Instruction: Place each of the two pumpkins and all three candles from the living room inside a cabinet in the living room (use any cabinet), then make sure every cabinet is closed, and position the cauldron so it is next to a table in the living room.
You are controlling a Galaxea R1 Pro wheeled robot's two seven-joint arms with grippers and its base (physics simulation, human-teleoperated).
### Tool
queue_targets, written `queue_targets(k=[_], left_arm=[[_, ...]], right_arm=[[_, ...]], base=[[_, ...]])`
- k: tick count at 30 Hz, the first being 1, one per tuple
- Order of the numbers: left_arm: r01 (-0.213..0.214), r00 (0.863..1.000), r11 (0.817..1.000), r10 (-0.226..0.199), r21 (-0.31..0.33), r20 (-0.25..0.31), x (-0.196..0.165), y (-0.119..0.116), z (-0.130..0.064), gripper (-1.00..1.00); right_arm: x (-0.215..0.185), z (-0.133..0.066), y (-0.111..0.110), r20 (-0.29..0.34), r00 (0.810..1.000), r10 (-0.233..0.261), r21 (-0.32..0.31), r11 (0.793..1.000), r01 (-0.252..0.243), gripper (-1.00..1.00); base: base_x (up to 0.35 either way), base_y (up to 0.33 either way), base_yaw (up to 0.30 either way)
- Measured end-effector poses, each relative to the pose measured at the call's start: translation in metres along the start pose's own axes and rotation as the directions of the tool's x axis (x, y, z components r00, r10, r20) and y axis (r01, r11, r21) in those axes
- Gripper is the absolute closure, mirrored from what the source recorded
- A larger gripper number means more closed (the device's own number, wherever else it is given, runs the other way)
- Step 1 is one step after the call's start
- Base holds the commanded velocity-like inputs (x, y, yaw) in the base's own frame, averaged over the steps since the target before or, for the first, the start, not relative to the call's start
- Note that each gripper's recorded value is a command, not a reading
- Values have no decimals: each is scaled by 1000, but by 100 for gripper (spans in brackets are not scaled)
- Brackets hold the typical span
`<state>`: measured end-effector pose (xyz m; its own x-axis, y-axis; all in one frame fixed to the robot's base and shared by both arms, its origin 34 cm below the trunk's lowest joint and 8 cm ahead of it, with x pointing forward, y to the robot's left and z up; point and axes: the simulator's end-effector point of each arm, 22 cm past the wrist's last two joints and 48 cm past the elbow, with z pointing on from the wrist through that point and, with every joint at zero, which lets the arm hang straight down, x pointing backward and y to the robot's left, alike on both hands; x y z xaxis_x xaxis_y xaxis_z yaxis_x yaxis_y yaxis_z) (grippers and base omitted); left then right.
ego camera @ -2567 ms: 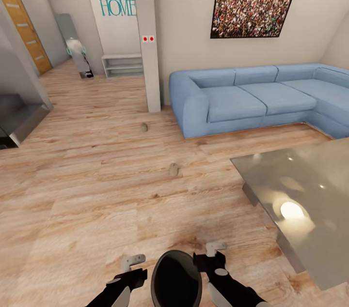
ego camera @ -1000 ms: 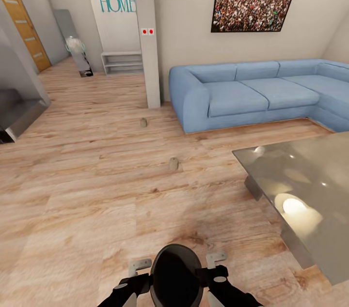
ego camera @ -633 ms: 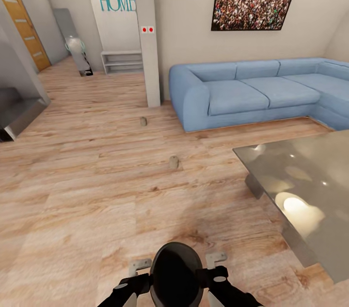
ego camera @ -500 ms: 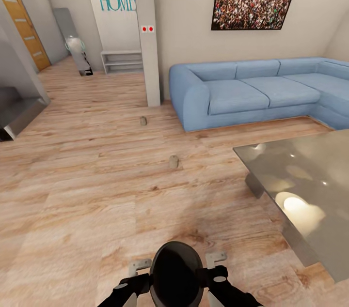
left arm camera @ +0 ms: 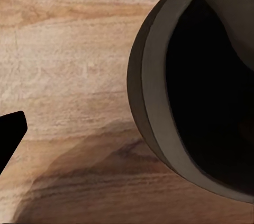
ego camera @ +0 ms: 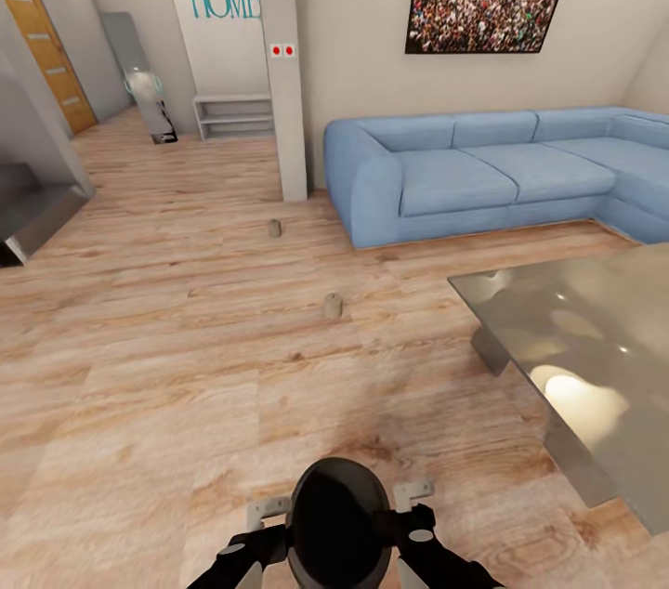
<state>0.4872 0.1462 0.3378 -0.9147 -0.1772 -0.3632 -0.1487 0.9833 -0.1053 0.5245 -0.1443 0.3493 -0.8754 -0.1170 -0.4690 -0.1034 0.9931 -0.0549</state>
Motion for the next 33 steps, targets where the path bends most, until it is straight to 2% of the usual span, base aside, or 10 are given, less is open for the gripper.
queue_targets(k=[29, 33], left_arm=[[-10, 1000, 1000, 10, 4, 0, 34, 6, 52, -100], [-9, 1000, 1000, 9, 8, 0, 39, 4, 59, -100]], right_arm=[[34, 48, 6, 19, 1000, 5, -2, 1000, -5, -100], [36, 55, 7, 38, 999, 10, -3, 1000, -10, -100]], base=[[0, 0, 0], [0, 0, 0]])
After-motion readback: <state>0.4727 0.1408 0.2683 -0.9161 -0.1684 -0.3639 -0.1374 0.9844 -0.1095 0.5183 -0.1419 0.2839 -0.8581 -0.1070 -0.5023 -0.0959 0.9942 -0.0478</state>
